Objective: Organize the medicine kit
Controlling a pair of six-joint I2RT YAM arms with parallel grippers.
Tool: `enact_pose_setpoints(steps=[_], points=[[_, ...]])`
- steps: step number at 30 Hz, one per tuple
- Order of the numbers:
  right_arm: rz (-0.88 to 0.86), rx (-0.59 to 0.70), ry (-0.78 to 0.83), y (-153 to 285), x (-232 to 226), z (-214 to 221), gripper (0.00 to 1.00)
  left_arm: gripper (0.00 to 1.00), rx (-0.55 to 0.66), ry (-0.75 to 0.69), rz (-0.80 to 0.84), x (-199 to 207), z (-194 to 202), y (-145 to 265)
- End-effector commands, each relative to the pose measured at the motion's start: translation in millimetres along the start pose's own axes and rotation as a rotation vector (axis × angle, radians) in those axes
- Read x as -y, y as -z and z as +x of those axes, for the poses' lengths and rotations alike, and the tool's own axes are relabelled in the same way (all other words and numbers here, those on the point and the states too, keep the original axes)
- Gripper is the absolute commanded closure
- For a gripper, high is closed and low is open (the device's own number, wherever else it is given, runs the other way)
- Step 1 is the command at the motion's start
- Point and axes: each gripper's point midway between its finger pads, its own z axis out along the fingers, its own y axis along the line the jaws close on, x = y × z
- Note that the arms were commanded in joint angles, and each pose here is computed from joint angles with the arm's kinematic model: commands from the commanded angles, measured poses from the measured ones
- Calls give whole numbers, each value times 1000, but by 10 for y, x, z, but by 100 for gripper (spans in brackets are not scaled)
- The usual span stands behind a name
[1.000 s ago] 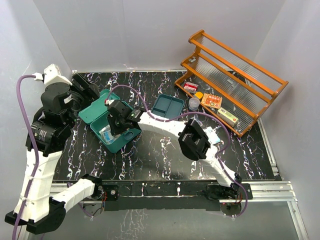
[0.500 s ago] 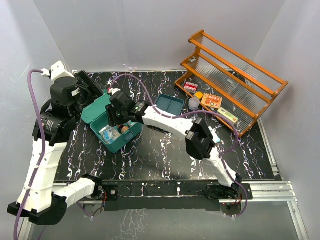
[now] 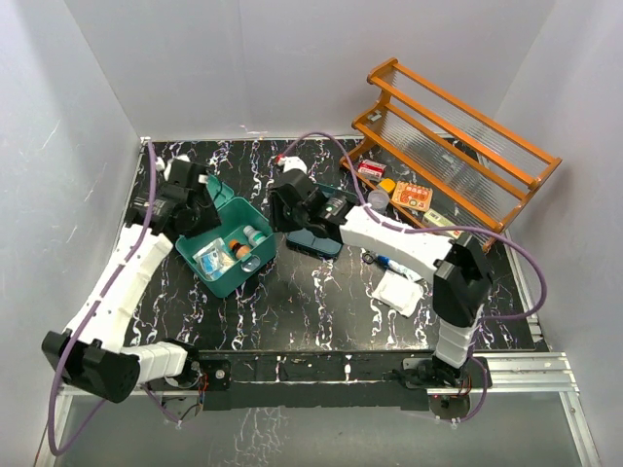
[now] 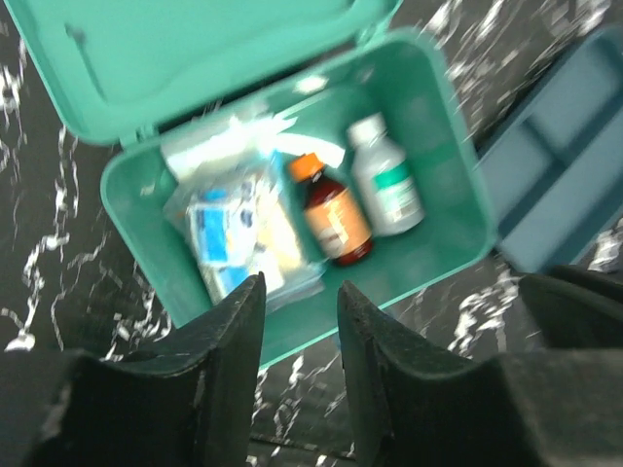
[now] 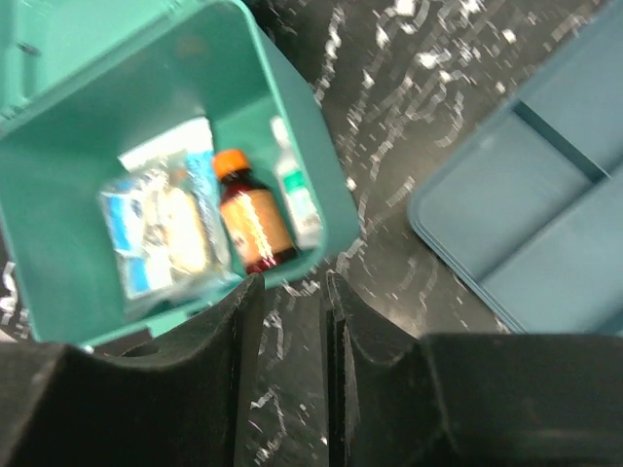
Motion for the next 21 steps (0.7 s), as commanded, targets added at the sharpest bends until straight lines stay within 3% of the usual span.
enact_pose_setpoints(steps=[1, 9, 21], points=[[80, 145, -37, 330, 217, -226, 73, 67, -158, -23, -56, -190, 466, -96], [219, 133, -86, 555, 783, 57, 76, 67, -278, -86, -110, -293, 879, -478], [280, 104, -109, 620, 1073, 243, 80, 70, -363, -118, -132, -310, 1196, -960]])
